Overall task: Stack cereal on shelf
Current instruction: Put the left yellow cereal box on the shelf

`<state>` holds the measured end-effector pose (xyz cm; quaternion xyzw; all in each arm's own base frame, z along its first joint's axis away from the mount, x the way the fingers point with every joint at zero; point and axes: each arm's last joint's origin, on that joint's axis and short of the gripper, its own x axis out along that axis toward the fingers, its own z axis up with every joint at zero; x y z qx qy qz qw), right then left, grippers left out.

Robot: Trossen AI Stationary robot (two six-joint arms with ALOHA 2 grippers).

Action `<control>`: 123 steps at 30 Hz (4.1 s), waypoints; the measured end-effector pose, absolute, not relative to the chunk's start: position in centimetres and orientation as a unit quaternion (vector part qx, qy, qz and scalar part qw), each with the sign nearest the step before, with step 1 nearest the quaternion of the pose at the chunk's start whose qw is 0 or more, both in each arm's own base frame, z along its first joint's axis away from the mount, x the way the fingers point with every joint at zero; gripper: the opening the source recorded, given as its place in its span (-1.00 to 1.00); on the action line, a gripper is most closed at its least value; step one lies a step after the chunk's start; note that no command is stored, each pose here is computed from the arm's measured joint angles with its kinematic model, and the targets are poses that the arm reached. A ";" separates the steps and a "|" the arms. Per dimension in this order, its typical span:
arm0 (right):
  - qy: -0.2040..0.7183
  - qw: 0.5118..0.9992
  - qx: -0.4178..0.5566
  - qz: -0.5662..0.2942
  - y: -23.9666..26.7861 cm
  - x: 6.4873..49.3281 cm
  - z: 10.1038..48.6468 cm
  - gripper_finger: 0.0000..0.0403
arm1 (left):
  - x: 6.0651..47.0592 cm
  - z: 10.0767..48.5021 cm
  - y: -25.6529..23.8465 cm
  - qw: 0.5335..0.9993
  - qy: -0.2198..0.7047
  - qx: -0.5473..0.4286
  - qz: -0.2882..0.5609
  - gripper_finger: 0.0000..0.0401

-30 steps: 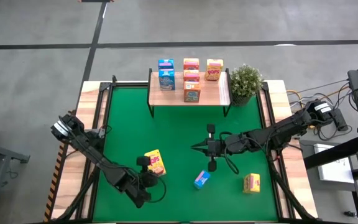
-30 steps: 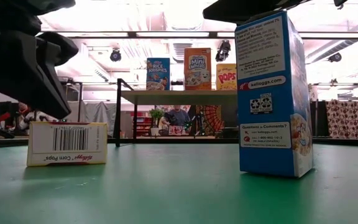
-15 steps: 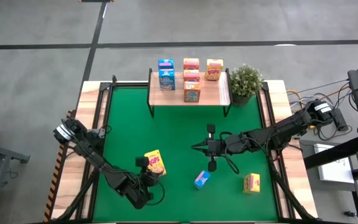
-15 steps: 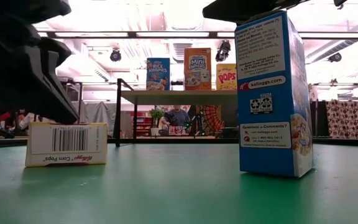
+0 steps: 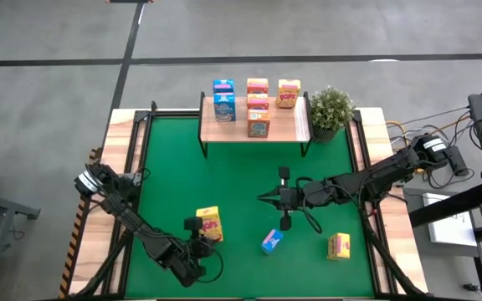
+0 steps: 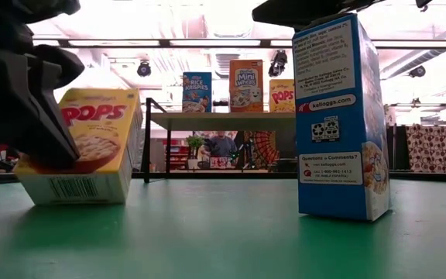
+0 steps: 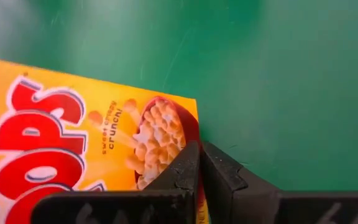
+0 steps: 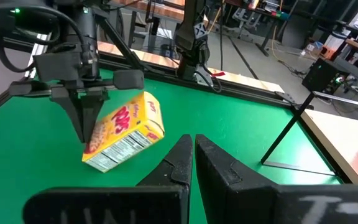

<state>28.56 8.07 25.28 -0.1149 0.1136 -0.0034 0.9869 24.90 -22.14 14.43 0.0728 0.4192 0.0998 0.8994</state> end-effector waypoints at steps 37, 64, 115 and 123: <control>0.116 0.987 -0.114 -0.003 8.1 28.5 25.2 -0.96 | 23.6 14.4 -22.1 0.873 0.436 0.155 0.156 -1.00; 0.116 0.987 -0.107 -0.004 8.1 28.5 25.2 -0.96 | 23.6 14.9 -23.4 0.895 0.383 0.172 0.150 -1.00; 0.118 0.988 -0.103 -0.004 8.1 28.5 25.2 -0.96 | 23.5 13.1 -22.7 0.887 0.427 0.104 0.143 -1.00; 0.118 0.988 -0.103 -0.005 8.1 28.5 25.2 -0.96 | 23.1 13.1 -23.1 0.886 0.432 0.104 0.133 -1.00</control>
